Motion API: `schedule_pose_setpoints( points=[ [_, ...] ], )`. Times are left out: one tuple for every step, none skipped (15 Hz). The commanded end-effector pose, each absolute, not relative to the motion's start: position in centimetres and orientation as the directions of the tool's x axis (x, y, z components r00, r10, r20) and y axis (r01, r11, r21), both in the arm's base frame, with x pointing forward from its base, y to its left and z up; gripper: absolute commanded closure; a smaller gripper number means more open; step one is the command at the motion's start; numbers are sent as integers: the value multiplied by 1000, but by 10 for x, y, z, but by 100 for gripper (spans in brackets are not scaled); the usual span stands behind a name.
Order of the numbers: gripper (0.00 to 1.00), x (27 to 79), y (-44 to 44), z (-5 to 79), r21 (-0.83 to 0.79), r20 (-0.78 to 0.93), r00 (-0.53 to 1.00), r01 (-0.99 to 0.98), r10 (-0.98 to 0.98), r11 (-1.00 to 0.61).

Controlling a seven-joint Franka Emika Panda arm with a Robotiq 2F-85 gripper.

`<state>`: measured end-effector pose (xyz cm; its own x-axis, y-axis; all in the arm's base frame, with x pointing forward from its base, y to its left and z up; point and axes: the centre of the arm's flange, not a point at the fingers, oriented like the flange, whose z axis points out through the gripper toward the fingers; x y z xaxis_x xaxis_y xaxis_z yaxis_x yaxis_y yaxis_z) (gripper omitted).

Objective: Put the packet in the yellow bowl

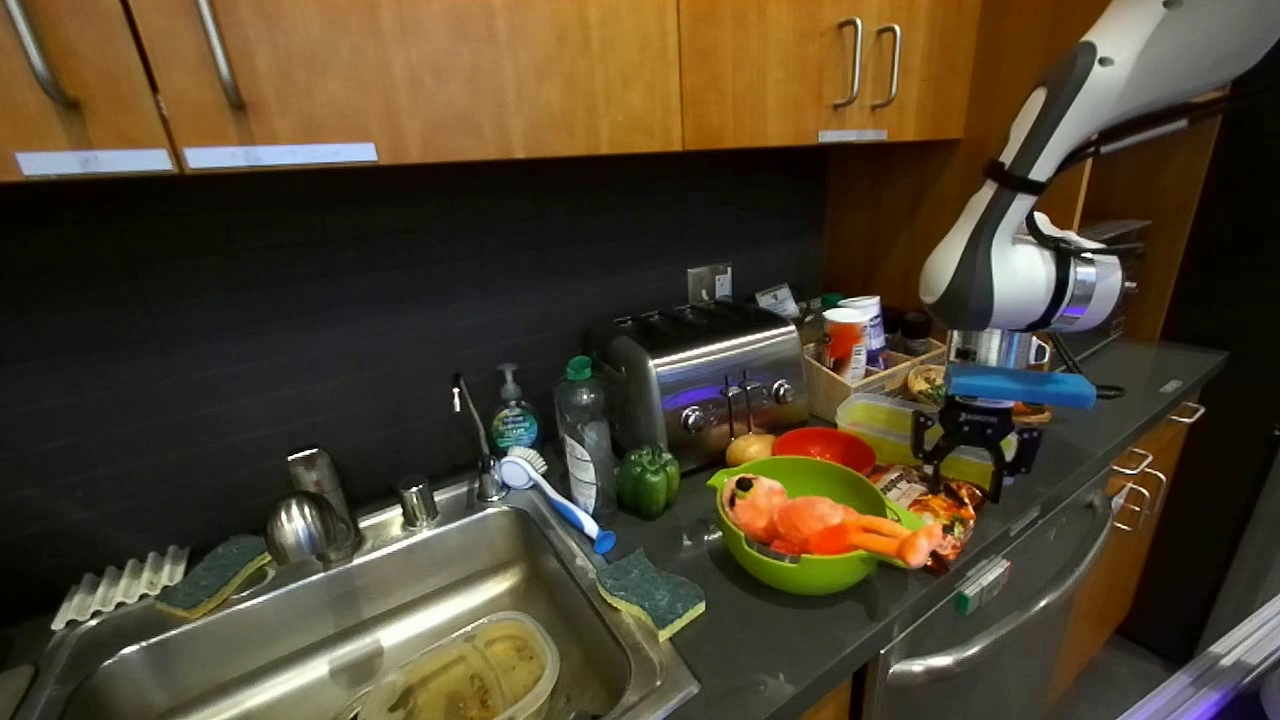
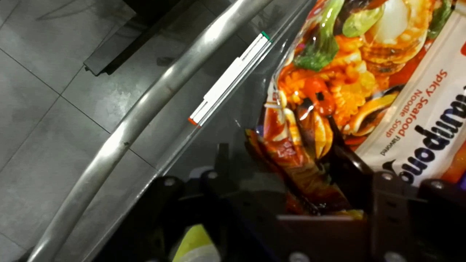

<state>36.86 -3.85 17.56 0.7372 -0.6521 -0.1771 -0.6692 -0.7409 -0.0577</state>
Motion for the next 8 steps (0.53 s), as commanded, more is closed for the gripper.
schedule_pose_setpoints(
  points=[
    [60,369,-44,169,-68,-169,756,-649,-632,-758],
    [67,370,-43,171,-73,-167,761,-644,-627,-762],
    [76,371,-43,172,-78,-164,765,-640,-623,-765],
    [83,371,-44,173,-83,-160,767,-638,-622,-766],
    [90,372,-44,174,-88,-159,769,-636,-619,-767],
    [99,372,-44,175,-91,-159,769,-635,-619,-767],
    [100,373,-44,175,-92,-159,769,-637,-620,-766],
    [100,373,-43,175,-92,-159,769,-636,-619,-766]
  ],
)
